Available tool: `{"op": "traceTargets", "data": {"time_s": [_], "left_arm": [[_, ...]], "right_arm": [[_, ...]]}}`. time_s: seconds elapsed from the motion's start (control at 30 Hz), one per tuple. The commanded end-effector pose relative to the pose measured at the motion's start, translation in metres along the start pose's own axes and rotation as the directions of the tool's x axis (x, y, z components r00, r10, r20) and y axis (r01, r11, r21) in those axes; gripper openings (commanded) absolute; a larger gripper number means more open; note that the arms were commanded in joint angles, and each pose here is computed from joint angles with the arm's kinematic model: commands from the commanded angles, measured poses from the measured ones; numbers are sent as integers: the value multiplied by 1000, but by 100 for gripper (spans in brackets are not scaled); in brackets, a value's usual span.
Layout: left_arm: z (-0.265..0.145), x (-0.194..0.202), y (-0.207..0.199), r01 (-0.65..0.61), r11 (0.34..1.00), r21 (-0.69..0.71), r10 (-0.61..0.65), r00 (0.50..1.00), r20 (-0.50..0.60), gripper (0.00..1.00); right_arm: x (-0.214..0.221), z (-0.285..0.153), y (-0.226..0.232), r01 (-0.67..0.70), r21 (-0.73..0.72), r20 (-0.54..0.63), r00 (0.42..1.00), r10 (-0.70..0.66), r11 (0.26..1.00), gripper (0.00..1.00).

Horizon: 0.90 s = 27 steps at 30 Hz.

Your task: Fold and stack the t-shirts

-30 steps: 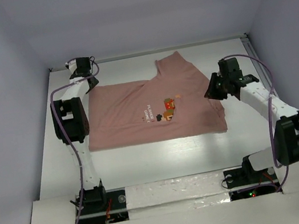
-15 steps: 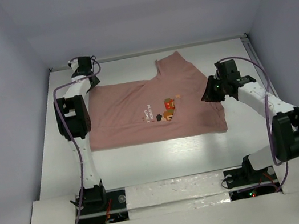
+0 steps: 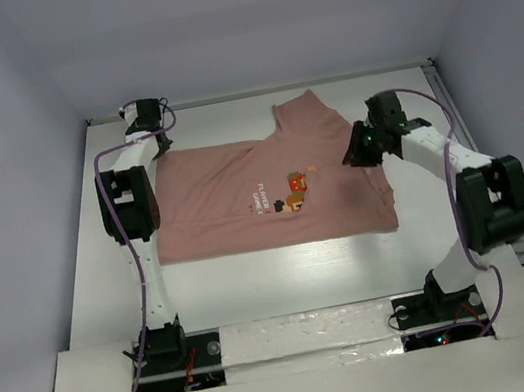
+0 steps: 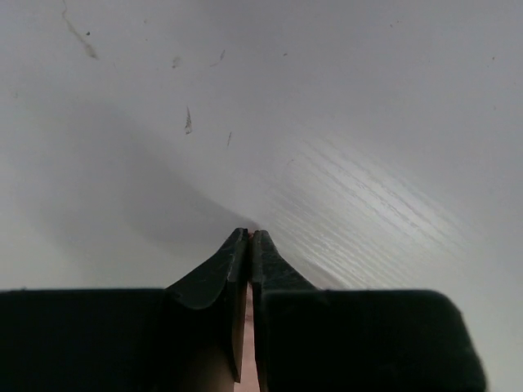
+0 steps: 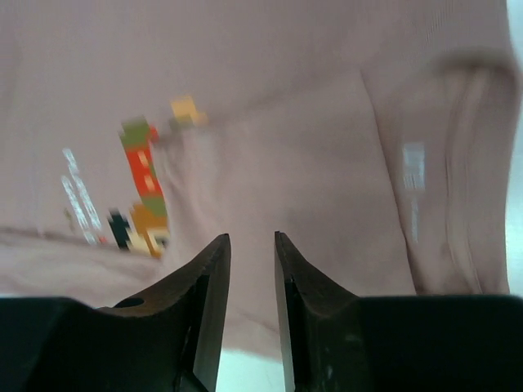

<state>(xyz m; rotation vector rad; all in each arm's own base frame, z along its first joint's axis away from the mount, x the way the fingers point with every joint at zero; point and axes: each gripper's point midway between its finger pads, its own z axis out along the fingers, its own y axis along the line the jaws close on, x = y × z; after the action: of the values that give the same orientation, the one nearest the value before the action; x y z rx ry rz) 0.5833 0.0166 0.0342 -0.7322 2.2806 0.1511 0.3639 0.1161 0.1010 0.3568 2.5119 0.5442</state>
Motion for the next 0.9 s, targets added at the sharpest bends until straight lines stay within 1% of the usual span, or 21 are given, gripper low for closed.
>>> {"op": "traceTargets", "data": {"time_s": [0.0,0.03,0.07,0.1,0.13,0.17,0.2,0.23,0.27,0.3,0.37,0.4,0.43,0.47,0.5,0.53,0.6,0.63,0.67,0.7,0.87], "left_arm": [[-18,-22,3,24,1000,-9,-23,999,41,0],[-21,-21,4,28,1000,-9,-28,999,41,0],[-24,-22,5,34,999,-5,-34,999,42,0],[-30,-22,6,42,999,-1,-42,998,44,0],[-32,-23,7,44,999,1,-44,998,47,0],[-33,-19,8,43,999,6,-43,998,38,0],[-38,-22,7,55,998,12,-55,998,42,0],[-40,-22,7,59,998,14,-60,997,41,0],[-40,-21,5,61,998,22,-61,997,36,0],[-42,-19,6,64,998,27,-65,997,29,0],[-40,-15,3,68,997,40,-69,997,19,0],[-38,-12,4,66,997,36,-66,998,10,0],[-37,-10,4,68,997,33,-68,998,6,0],[-36,-10,2,68,997,40,-68,998,3,0],[-32,-5,3,64,997,34,-64,998,-9,0],[-32,-5,3,66,997,34,-65,998,-9,0],[-30,-3,2,63,997,42,-63,998,-11,0],[-30,-2,2,60,997,44,-60,998,-11,0],[-29,-3,2,60,997,47,-60,998,-9,0],[-28,-1,1,59,997,47,-59,998,-12,0],[-25,-2,1,52,998,38,-52,999,-14,0]], "right_arm": [[-95,12,42,46,-65,232,972,-30,997,35],[-100,44,33,36,-27,202,979,-29,999,36],[-144,41,51,48,-31,292,956,-37,998,36],[-160,52,55,52,-31,312,949,-40,998,37],[-159,92,44,41,-4,271,962,-38,999,39],[-205,86,64,53,-38,356,934,-36,998,44],[-218,97,69,55,-46,366,930,-35,997,45],[-222,110,67,49,-30,344,938,-35,998,45],[-213,156,49,34,4,293,956,-33,999,46],[-253,143,73,58,-33,380,924,-41,998,49],[-260,161,67,49,-32,371,928,-34,998,55],[-252,189,49,30,-19,342,940,-21,999,56],[-269,185,50,20,-44,386,922,-1,999,57],[-265,194,49,17,-65,378,926,9,998,60],[-269,194,42,4,-79,388,921,27,997,61],[-263,203,38,-5,-80,377,925,35,997,61],[-271,204,36,3,-95,398,917,35,995,62],[-260,219,28,-4,-89,364,931,37,996,62],[-268,214,38,7,-123,379,925,41,992,62],[-263,220,39,4,-140,363,931,47,990,62],[-245,240,39,-58,-209,306,944,121,976,56]]}}
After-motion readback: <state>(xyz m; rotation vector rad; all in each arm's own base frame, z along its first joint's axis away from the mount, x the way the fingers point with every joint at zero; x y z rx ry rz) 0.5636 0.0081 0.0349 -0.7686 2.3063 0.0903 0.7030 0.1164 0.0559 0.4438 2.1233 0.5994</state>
